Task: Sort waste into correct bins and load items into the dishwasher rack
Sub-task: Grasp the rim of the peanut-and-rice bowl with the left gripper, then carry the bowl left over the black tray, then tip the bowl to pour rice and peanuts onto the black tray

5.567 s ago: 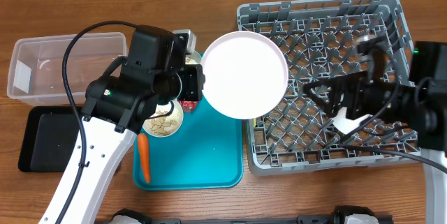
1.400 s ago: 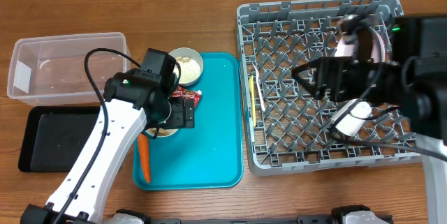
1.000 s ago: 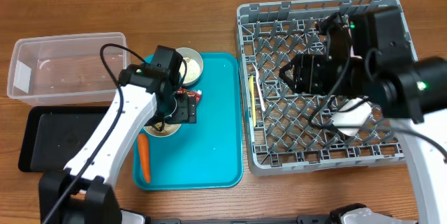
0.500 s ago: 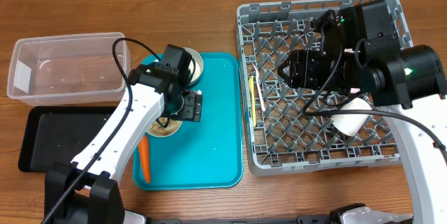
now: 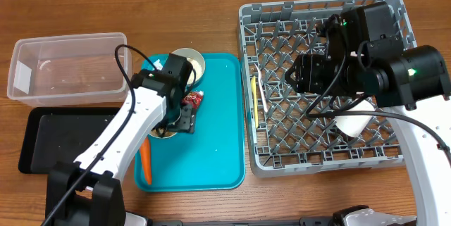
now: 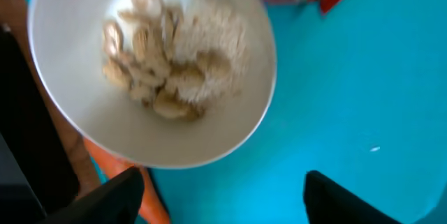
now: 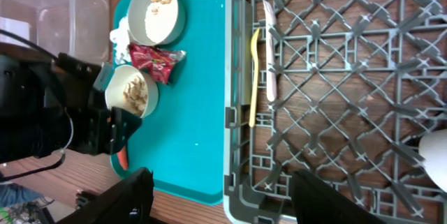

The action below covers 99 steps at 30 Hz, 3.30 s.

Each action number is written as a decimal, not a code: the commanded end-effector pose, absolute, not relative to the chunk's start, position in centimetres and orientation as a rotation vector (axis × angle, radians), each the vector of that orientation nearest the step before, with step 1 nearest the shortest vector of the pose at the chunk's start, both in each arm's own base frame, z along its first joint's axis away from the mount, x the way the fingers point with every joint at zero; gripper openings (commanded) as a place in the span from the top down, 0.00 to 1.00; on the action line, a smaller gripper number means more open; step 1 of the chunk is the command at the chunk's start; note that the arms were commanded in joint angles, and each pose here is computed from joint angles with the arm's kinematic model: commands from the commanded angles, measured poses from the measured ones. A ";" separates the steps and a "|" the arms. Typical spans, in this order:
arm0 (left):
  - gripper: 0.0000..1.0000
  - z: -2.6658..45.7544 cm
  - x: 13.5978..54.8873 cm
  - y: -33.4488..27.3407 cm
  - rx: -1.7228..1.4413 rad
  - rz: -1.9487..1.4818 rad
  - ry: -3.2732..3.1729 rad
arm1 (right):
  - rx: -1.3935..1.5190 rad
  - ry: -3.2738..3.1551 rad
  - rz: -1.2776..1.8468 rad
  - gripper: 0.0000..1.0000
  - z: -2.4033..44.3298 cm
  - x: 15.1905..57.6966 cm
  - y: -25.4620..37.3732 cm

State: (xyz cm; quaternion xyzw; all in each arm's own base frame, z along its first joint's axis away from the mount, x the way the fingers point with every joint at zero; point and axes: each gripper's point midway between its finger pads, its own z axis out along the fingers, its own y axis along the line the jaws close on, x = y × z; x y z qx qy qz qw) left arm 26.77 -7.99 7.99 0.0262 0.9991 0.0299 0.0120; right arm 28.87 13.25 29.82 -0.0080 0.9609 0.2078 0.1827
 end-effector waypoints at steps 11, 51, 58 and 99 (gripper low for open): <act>0.23 10.5 25.0 -6.9 -0.180 0.065 3.082 | -0.054 2.721 0.528 0.33 29.5 28.6 12.7; 0.96 3.7 28.2 -9.5 -0.044 -0.017 3.089 | -0.050 2.740 0.524 0.33 29.3 28.2 12.6; 0.96 10.3 27.3 -10.3 -0.104 -0.220 2.972 | -0.050 2.740 0.524 0.33 29.3 28.2 12.6; 0.96 16.2 25.2 9.8 -0.564 -1.301 1.627 | -0.044 2.741 0.499 0.33 29.2 28.3 12.3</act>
